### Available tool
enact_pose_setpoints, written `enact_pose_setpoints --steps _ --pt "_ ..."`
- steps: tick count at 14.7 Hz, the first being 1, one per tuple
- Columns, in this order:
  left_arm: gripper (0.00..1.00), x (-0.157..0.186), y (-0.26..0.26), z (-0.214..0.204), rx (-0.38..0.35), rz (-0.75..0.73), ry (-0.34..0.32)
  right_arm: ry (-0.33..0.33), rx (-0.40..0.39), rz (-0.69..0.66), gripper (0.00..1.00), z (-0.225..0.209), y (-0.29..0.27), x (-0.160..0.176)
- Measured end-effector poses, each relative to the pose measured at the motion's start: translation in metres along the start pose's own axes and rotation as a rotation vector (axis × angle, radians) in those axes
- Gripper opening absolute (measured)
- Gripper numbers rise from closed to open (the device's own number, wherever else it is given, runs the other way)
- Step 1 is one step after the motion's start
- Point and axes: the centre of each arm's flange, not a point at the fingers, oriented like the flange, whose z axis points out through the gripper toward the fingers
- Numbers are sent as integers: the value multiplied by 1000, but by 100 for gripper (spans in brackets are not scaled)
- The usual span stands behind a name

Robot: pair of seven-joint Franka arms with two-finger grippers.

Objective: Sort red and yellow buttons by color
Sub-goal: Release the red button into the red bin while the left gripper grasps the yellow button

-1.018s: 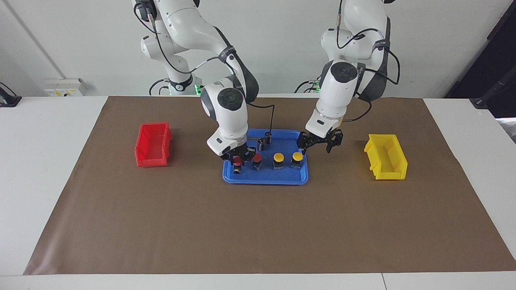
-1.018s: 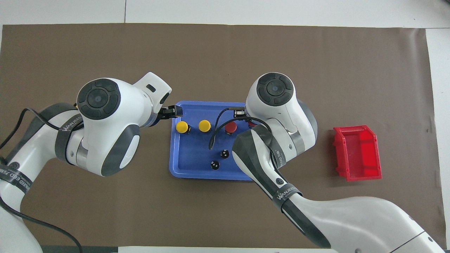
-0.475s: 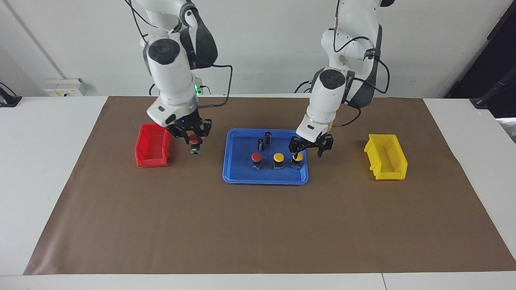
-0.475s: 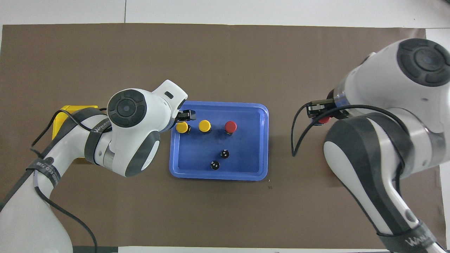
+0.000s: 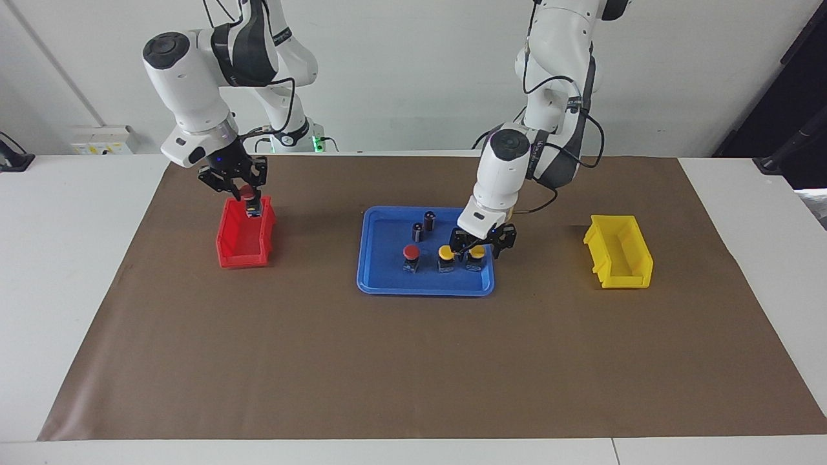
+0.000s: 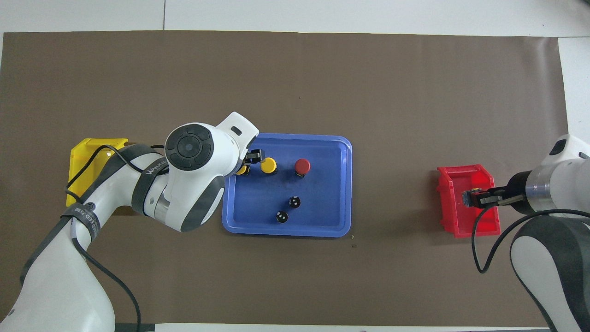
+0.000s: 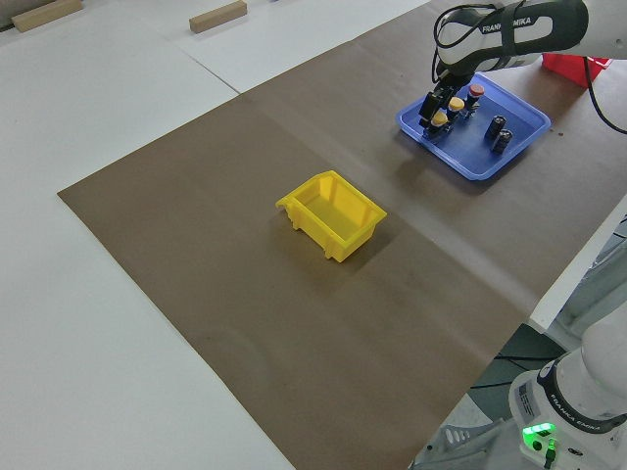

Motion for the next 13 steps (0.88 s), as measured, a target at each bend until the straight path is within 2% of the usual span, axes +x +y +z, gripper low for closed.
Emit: enact_pose_setpoints --steps 3,5,6,7,9,10,13 --pt "85 -2 -1 1 14 -16 -21 -2 19 -13 41 12 28 -13" --pt "77 -3 -2 -1 19 -20 -28 8 40 5 41 22 37 -18" --pt "77 -3 -2 -3 21 -22 -30 12 48 13 41 31 38 -19" --pt "71 -3 -2 -4 20 -24 -30 10 57 20 41 41 37 -21" --pt "47 -3 -2 -4 20 -37 -29 -5 65 23 41 56 37 -21" --pt "41 -3 -2 -4 20 -45 -29 -14 69 25 41 61 37 -20" --pt "41 -1 -1 -9 21 -79 -29 -9 65 29 41 72 40 -16"
